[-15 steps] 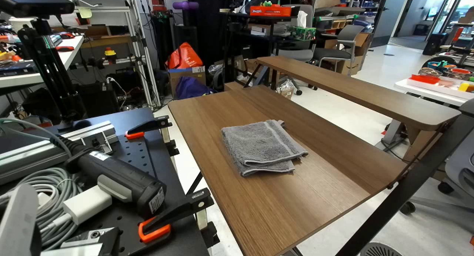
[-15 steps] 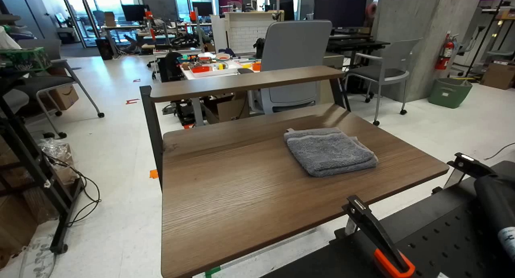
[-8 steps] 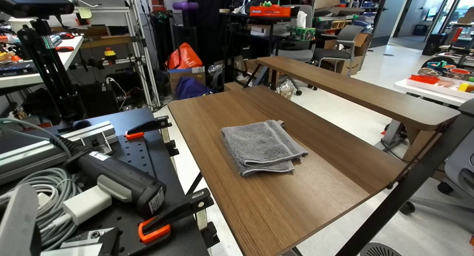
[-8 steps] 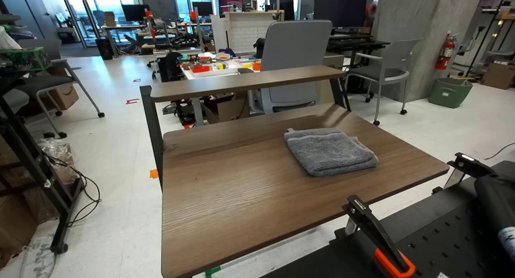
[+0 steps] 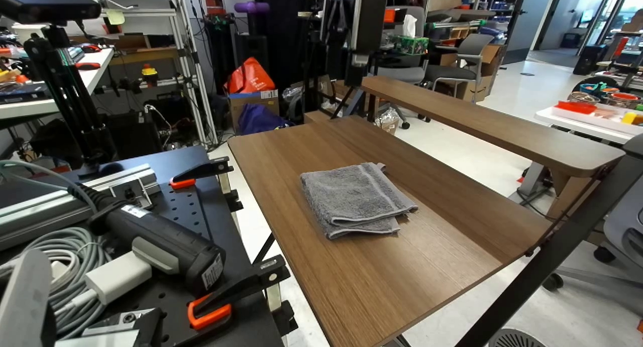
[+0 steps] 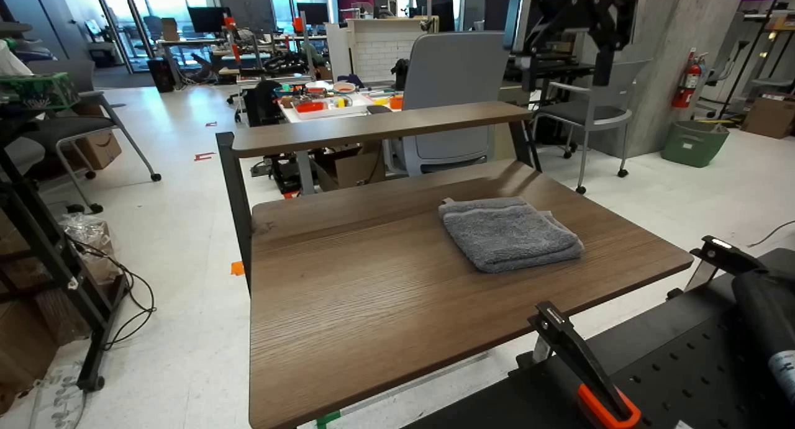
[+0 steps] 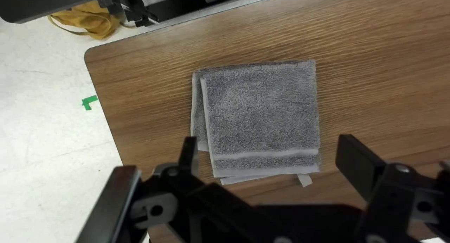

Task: Move the towel to the left

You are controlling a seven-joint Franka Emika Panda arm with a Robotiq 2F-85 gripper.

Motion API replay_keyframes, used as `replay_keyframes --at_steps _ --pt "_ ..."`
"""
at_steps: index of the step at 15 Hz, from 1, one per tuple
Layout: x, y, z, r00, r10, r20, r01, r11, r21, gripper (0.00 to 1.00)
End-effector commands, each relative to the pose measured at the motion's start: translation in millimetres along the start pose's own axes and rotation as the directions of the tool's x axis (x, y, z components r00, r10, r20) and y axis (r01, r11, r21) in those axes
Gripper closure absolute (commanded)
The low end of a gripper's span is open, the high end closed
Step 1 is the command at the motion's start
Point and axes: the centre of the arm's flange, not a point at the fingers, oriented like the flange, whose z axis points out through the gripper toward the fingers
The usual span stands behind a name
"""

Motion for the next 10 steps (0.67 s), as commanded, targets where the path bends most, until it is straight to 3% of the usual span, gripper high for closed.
replay_keyframes --at_steps 1,10 --pt "19.4 -4.1 34.2 0.998 0.057 -0.024 -0.058 0.997 -0.042 0.0" --pt "42.0 19.7 121.6 0.986 0.167 0.026 -0.165 0.984 -0.065 0.0"
